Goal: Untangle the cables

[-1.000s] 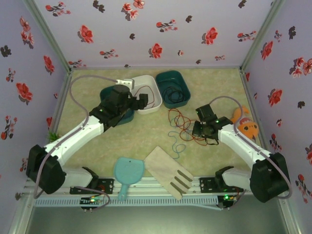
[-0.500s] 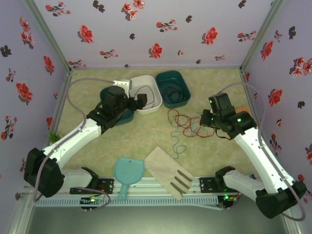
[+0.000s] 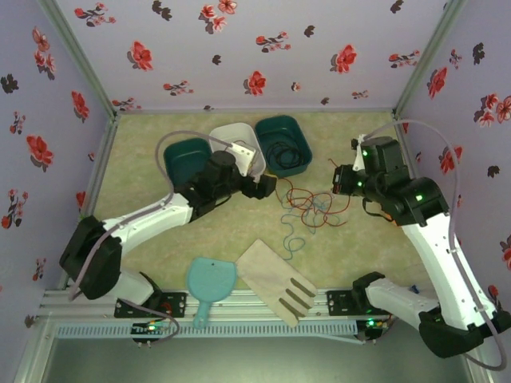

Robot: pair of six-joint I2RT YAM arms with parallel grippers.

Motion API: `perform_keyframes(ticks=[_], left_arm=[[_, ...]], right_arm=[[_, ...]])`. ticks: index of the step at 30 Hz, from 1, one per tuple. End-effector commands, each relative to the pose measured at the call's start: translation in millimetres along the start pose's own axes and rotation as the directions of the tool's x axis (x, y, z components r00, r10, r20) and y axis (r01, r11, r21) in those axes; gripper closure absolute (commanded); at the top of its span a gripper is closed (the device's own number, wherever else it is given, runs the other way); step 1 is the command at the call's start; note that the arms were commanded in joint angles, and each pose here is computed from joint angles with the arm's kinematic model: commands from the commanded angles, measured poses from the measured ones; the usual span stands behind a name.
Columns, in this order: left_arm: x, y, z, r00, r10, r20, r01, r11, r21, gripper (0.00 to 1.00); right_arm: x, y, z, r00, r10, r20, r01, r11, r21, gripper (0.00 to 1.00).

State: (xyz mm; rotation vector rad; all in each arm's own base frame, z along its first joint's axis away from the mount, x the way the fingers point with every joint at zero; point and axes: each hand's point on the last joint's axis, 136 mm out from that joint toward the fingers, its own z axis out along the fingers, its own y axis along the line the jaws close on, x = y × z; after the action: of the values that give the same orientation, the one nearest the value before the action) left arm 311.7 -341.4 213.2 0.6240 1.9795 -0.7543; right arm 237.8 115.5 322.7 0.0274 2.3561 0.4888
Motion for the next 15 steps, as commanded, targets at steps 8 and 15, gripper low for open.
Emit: perform_keyframes(ticks=[8, 15], left_arm=[[-22, -53, 16, 0.990, 0.100, 0.100, -0.117, 0.978, 0.175, 0.00], [-18, -58, 14, 0.987, 0.114, 0.112, -0.134, 0.972, 0.191, 0.00]], right_arm=[[-46, 33, -50, 0.984, -0.081, 0.159, 0.098, 0.990, -0.104, 1.00], [-83, 46, -88, 0.951, -0.109, 0.288, 0.145, 0.984, -0.104, 1.00]])
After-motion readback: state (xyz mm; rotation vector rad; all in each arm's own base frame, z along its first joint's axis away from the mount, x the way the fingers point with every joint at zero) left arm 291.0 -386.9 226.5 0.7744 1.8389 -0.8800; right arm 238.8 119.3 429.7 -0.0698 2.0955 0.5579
